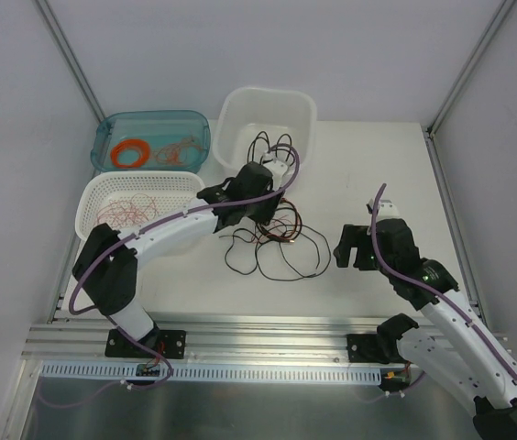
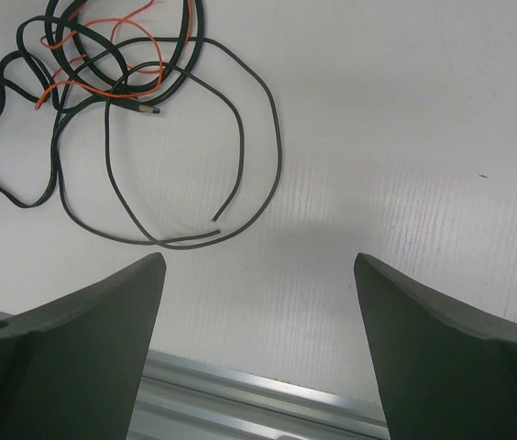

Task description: Untangle the cables

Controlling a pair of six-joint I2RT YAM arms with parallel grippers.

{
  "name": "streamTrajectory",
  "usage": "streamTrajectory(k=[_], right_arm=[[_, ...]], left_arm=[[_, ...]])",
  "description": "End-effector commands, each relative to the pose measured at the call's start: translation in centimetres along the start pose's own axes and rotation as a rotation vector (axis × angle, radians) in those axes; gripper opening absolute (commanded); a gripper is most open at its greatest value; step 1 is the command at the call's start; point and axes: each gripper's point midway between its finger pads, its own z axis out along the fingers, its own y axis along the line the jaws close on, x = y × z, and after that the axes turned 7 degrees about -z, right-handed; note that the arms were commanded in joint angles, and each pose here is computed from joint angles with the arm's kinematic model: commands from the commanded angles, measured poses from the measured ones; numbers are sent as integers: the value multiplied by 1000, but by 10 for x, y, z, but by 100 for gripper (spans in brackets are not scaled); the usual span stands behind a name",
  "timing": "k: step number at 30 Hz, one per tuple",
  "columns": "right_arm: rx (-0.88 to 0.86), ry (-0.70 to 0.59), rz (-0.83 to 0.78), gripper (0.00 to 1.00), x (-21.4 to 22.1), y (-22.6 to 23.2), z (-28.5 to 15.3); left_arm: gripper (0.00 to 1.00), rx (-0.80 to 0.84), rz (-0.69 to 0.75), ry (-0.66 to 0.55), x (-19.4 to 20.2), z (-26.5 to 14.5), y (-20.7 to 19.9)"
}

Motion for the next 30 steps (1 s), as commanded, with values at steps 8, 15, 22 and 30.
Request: streamTrajectory(k=[8,15,22,30], right_arm=[[12,-29,-2,88,-8,-3,-6],[14,-22,0,88,-6,-3,-7],[10,-18,3,89,-2,-4,-7],[-1,-30,7,90,-5,-1,-8]], left_arm=[[43,95,108,171,63,27,-25],[43,81,142,224,76,50,-23],[40,38,167,245,84,59,-14],[4,48,156,171,54,32,-18]])
